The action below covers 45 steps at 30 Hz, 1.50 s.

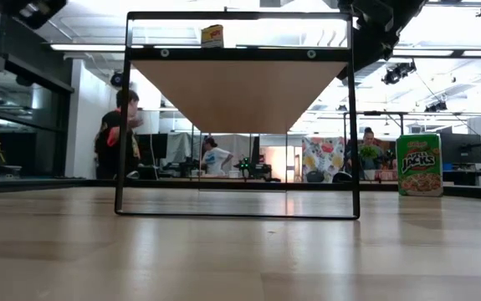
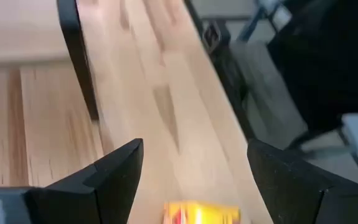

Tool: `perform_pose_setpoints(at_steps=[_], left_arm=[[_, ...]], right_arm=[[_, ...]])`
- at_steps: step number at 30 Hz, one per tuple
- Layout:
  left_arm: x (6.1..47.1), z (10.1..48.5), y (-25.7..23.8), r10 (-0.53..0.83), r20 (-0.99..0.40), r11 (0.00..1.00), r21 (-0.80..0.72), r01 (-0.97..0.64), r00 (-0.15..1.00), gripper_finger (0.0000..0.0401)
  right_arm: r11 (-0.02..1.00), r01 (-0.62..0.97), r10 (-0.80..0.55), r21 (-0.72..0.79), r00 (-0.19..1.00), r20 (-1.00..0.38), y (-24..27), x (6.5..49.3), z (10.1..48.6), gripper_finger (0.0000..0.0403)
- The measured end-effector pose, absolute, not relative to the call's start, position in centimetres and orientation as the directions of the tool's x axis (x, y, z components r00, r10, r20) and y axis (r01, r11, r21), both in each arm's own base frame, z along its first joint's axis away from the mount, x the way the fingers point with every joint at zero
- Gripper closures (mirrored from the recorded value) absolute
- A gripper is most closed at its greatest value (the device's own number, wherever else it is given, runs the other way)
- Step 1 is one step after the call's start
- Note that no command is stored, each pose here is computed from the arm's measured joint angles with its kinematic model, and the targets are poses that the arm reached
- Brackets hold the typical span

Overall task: Stack cereal on shelf
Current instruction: Put the yellow cereal box on the shelf

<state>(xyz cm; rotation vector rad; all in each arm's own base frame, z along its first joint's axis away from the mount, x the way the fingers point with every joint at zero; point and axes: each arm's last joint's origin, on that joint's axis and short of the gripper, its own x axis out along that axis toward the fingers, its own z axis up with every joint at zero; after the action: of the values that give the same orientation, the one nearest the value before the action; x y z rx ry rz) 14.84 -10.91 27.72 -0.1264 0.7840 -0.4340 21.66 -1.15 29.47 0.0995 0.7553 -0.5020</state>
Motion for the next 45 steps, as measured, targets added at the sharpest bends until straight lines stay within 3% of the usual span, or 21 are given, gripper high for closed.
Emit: perform_pose_setpoints(at_steps=[6,10,20,33,45], left_arm=[[13.8,26.8,-11.9,-0.383,-0.712,0.923,-0.276,0.267,0.588,0.0121],[13.1,26.3,-13.6,-0.374,-0.729,0.923,-0.229,0.31,0.574,0.0121],[10.8,25.2,-16.6,-0.303,-0.728,0.938,-0.111,0.329,0.616,0.0121],[10.2,22.8,-17.2,-0.131,-0.813,0.953,0.053,0.297,0.567,0.0121],[10.7,21.4,-18.0,-0.075,-0.842,0.968,0.068,0.243,0.534,0.0121]], right_arm=[[0.871,0.485,-0.4,-0.073,0.616,-0.678,-1.1,21.7,29.5,0.0402],[0.873,0.483,-0.397,-0.071,0.618,-0.679,-1.1,21.7,29.5,0.0402],[0.872,0.485,-0.398,-0.07,0.617,-0.679,-1.1,21.7,29.5,0.0402],[0.858,0.512,-0.398,-0.037,0.617,-0.679,-1.1,21.7,29.5,0.0402],[0.859,0.511,-0.398,-0.039,0.618,-0.679,-1.1,21.7,29.5,0.0402]])
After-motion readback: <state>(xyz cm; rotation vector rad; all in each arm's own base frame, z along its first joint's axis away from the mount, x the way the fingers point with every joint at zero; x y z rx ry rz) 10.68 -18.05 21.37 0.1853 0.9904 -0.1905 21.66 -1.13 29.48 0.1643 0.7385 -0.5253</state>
